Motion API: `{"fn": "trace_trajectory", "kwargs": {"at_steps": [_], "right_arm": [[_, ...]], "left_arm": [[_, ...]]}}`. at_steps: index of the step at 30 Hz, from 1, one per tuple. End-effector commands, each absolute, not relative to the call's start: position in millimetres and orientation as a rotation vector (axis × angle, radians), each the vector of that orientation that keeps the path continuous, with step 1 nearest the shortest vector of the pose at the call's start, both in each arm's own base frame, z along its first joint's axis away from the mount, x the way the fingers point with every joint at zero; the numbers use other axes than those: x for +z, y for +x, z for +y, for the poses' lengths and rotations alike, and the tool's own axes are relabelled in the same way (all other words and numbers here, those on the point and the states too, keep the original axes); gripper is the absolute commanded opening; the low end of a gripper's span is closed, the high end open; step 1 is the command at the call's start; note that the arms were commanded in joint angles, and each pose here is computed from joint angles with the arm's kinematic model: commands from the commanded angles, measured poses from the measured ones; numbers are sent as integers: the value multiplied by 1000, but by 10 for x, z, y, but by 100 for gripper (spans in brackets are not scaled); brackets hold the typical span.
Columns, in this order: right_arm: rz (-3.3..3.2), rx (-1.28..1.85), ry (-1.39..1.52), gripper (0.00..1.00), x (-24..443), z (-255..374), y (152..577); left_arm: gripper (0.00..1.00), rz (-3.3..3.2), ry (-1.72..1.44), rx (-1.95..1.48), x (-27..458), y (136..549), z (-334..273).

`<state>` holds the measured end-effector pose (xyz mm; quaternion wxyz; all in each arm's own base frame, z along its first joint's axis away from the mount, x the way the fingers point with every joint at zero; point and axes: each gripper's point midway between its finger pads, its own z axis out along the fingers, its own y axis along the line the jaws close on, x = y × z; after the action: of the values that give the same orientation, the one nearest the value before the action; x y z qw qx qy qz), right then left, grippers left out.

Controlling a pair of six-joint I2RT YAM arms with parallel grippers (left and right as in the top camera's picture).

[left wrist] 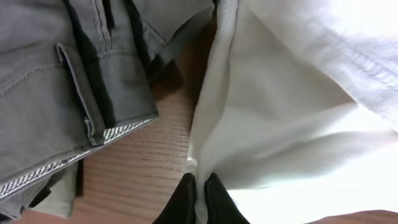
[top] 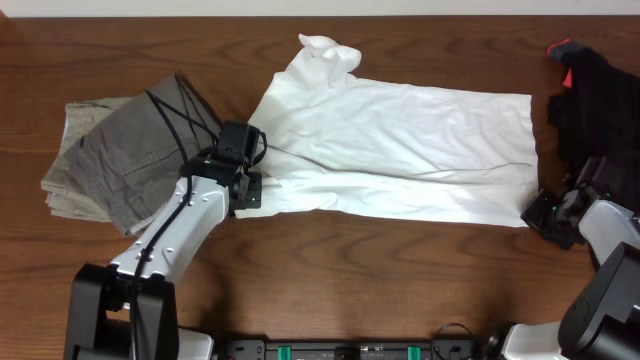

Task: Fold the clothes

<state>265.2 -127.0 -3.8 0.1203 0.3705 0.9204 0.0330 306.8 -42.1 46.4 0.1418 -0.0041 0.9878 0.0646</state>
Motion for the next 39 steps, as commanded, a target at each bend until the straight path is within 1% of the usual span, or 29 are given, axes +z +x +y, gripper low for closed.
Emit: {"fn": "trace_trajectory", "kwargs": {"at_steps": [1,12,14,15,16,17,18,19,20,22,23,27,29,31,32,33,35,37,39], "right_arm": [[2691,-14,1141,1,-100,-1366,2544],[2693,-123,1285,1,-25,-1614,2311],[2695,-126,1294,3,-27,-1621,2291],[2694,-126,1294,6,-25,-1623,2294],[2692,-126,1294,16,-20,-1627,2299],[2692,-125,1293,32,-11,-1631,2306],[2693,-125,1295,44,7,-1633,2310],[2695,-125,1296,49,25,-1635,2312],[2693,-125,1296,51,62,-1645,2324],[2680,-111,1295,53,163,-1656,2375],[2673,-98,1290,53,217,-1656,2405],[2626,16,1252,51,510,-1601,2585],[2601,165,1201,42,648,-1455,2724],[2604,282,1127,33,694,-1290,2819],[2617,313,1094,28,691,-1219,2842],[2635,333,1070,24,671,-1144,2851],[2676,348,1034,16,605,-1014,2849],[2717,359,994,15,530,-885,2850],[2748,369,955,12,453,-774,2856]], "left_arm": [[6,2858,-39,232,456,3060,-346],[6,2847,-99,239,651,3068,-216],[6,2845,-99,239,662,3065,-214],[7,2847,-99,239,661,3062,-214],[11,2849,-99,240,660,3057,-213],[17,2851,-99,241,659,3051,-212],[26,2853,-99,242,657,3045,-211],[34,2855,-98,242,656,3041,-210],[41,2858,-98,243,655,3035,-209],[48,2867,-97,247,650,3013,-205],[52,2870,-96,248,649,3006,-203],[53,2879,-95,252,648,2982,-199],[52,2875,-94,244,676,3000,-212],[45,2865,-93,227,730,3033,-236],[40,2857,-91,204,772,3060,-264],[31,2848,-89,182,807,3089,-294],[23,2831,-77,101,890,3155,-394],[20,2824,-24,-27,951,3207,-563],[19,2821,30,-133,969,3214,-701]]}}
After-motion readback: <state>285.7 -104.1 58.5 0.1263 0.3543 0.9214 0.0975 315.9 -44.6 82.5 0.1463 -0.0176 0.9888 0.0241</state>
